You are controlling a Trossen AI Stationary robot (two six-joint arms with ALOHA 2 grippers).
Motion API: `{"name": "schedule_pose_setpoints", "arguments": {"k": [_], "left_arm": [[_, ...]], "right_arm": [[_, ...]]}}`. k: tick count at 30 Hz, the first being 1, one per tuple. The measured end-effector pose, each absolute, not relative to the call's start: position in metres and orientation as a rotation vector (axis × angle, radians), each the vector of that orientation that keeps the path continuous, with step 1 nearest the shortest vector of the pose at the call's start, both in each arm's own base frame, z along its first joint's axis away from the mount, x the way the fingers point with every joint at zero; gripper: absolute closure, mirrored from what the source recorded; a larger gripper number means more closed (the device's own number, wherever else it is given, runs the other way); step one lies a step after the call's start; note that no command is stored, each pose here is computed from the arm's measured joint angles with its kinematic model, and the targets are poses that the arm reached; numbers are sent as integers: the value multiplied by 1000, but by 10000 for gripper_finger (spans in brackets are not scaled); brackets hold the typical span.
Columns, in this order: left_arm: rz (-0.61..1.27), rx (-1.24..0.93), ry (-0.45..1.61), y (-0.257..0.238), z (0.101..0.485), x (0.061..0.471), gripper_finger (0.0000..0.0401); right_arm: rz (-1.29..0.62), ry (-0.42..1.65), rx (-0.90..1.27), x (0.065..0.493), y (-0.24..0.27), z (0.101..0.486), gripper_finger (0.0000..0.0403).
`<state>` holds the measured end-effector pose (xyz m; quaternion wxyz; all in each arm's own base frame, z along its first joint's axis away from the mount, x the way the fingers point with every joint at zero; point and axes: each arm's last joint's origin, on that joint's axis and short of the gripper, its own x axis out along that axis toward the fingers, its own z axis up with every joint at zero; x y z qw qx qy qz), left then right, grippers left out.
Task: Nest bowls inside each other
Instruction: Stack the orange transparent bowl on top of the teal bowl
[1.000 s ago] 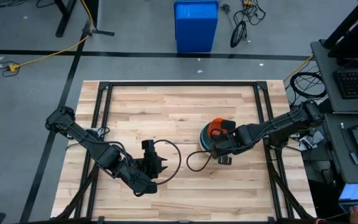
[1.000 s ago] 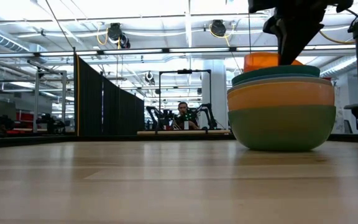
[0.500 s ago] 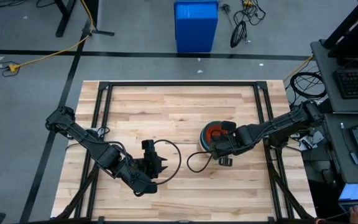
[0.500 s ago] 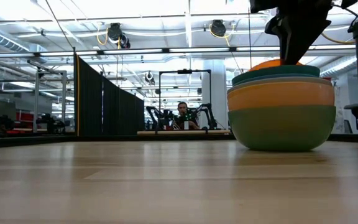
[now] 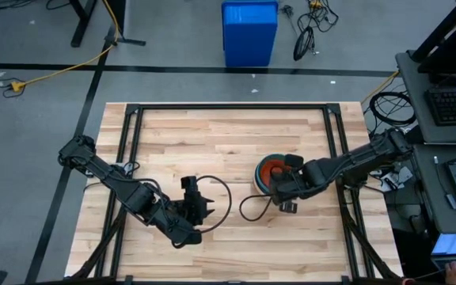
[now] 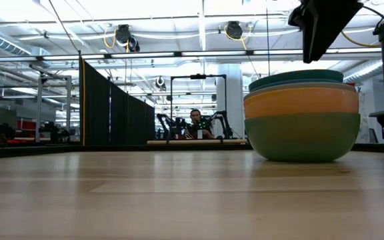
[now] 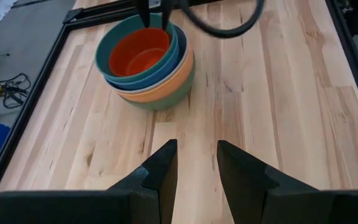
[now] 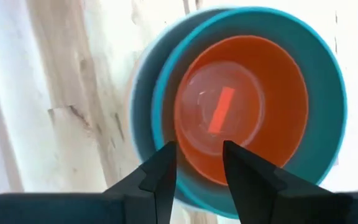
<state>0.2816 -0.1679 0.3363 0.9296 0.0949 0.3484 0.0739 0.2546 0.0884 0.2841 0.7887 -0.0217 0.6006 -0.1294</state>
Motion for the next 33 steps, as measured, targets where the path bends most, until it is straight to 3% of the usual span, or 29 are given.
{"name": "schedule_pose_setpoints", "arguments": {"k": [7, 12, 15, 27, 33], "left_arm": [[83, 250, 558, -166, 353, 296, 314], [66, 198, 468, -128, 382, 296, 382], [63, 155, 447, -105, 394, 293, 394], [22, 146, 452, -42, 391, 307, 401], [-32, 97, 481, -31, 369, 303, 401]], "right_arm": [[-260, 1106, -87, 259, 105, 294, 305], [-222, 964, -142, 268, 108, 303, 359], [-168, 895, -186, 269, 107, 313, 394], [-117, 658, -218, 247, 64, 366, 402], [-25, 680, -224, 245, 63, 358, 403]]}}
